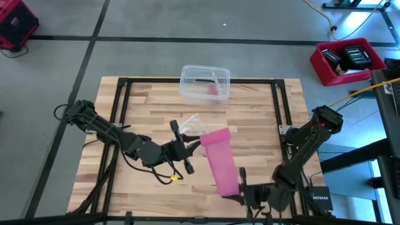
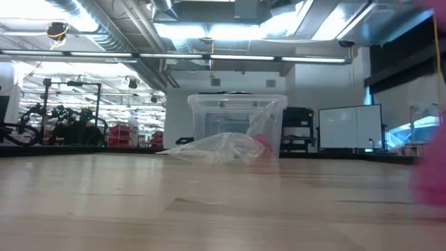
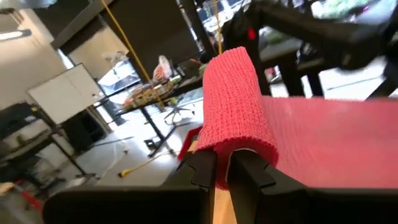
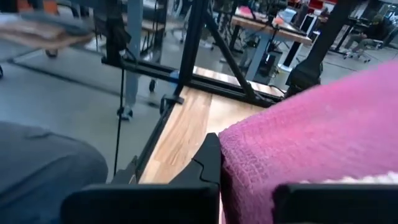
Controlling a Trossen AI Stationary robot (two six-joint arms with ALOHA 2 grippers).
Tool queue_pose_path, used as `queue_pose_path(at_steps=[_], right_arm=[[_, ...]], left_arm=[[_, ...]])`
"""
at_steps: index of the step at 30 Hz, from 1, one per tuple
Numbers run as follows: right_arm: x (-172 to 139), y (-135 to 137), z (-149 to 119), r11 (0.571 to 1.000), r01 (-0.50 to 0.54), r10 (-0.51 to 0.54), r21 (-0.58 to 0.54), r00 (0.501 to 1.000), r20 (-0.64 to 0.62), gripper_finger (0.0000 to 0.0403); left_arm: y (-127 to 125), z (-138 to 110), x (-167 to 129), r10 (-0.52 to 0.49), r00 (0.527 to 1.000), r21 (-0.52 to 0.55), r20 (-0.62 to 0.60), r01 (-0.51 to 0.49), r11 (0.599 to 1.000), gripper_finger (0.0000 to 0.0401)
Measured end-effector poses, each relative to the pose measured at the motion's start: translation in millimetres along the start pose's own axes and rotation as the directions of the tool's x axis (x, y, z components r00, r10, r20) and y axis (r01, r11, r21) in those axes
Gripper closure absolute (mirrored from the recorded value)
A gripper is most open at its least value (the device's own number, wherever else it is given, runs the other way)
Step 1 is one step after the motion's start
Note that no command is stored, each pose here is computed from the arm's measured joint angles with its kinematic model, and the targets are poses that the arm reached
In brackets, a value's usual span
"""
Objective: Roll bandage
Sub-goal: Roll the pink bandage
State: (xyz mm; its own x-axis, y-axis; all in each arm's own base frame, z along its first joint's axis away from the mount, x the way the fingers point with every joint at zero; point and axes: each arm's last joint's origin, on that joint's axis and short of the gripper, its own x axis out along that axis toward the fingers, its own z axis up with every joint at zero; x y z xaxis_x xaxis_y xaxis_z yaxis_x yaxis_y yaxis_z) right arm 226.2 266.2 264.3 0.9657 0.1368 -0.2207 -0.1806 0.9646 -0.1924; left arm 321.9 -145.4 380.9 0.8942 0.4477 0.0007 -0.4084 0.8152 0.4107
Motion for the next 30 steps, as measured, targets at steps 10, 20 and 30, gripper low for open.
queue_pose_path(at_steps=[10,20,30], right_arm=[[-5.5,-2.9,62.2,0.994,-0.055,0.056,-0.096,0.998,0.002,0.0400],[-16.5,-11.6,117.2,0.993,-0.075,0.085,-0.086,0.988,0.126,0.0400],[-22.6,-24.0,148.7,0.995,-0.083,0.091,-0.047,0.976,0.198,0.0399]], left_arm=[[5.1,-30.2,19.2,0.056,0.996,0.065,-0.075,-0.051,0.997,0.0380],[-2.4,-57.0,21.0,0.042,0.992,0.045,-0.118,-0.037,0.998,0.0380],[-15.7,-76.8,29.6,-0.011,0.991,0.033,-0.136,0.015,0.999,0.0380]])
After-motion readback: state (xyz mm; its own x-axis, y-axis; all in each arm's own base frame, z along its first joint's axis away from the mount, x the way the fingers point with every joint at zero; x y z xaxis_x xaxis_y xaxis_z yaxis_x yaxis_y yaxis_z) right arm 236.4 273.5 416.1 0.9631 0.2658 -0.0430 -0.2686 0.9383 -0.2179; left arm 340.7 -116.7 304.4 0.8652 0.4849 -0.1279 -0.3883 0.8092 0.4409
